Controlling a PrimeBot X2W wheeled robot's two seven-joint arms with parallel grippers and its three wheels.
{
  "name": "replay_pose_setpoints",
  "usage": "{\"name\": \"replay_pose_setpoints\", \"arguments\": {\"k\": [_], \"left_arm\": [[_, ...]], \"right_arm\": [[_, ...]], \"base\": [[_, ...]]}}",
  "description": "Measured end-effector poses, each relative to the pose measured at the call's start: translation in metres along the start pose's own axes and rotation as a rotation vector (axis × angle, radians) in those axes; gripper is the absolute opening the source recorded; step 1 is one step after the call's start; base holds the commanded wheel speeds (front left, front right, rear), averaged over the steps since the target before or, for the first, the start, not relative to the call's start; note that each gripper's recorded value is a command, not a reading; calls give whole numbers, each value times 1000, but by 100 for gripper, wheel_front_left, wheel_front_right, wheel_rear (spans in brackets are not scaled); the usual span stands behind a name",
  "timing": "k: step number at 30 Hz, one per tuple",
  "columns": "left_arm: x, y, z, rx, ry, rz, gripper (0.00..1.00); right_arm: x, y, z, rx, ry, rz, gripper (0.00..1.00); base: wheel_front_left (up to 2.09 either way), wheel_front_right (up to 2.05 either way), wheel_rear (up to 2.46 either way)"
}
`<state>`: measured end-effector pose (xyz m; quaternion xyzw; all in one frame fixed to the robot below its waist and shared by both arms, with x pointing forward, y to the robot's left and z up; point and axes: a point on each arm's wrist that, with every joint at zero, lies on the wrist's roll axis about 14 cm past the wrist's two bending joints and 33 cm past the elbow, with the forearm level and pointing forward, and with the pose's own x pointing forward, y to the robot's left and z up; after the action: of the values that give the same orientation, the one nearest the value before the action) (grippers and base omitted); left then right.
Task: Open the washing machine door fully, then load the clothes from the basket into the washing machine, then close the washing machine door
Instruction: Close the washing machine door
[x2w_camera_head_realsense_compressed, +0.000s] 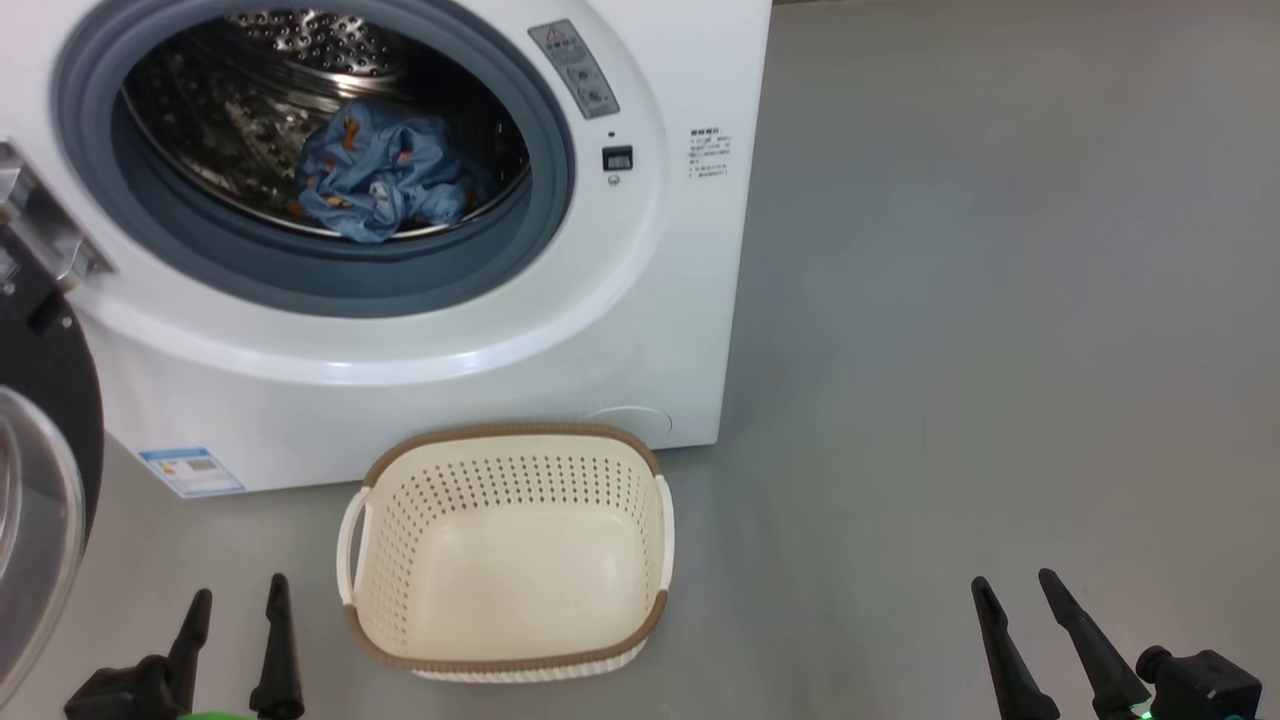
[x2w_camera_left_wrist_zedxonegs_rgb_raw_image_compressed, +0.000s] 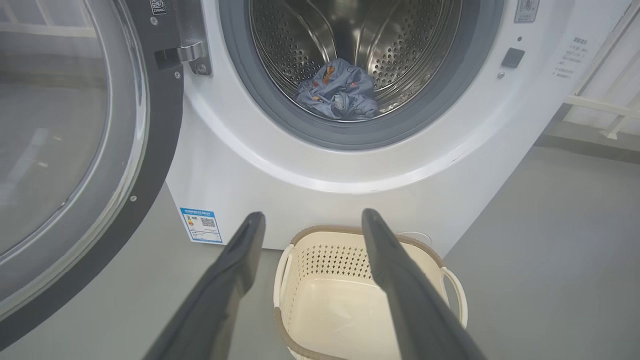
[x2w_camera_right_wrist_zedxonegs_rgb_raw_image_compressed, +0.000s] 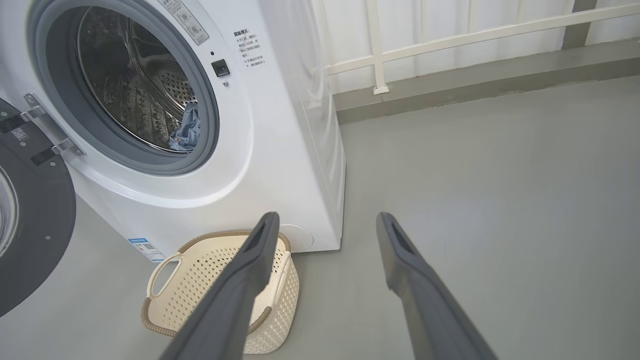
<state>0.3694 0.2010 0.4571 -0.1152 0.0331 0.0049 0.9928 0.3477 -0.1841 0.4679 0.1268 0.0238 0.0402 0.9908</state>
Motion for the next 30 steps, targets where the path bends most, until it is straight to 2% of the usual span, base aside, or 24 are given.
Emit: {"name": "replay_pose_setpoints", "arguments": {"k": [7, 19, 30], "left_arm": [[0, -1, 6, -9, -19, -2, 100], [-5, 6, 8, -23, -28, 26, 100], [-33, 49, 18, -52, -72, 186, 100]], "right_arm": [[0, 1, 1, 0, -2, 3, 100], [5, 10, -1, 1, 3, 34, 100], [28, 69, -16, -2, 50, 231, 100]], "base": [[-81, 81, 0], [-4, 4, 0], [0, 0, 0]]}}
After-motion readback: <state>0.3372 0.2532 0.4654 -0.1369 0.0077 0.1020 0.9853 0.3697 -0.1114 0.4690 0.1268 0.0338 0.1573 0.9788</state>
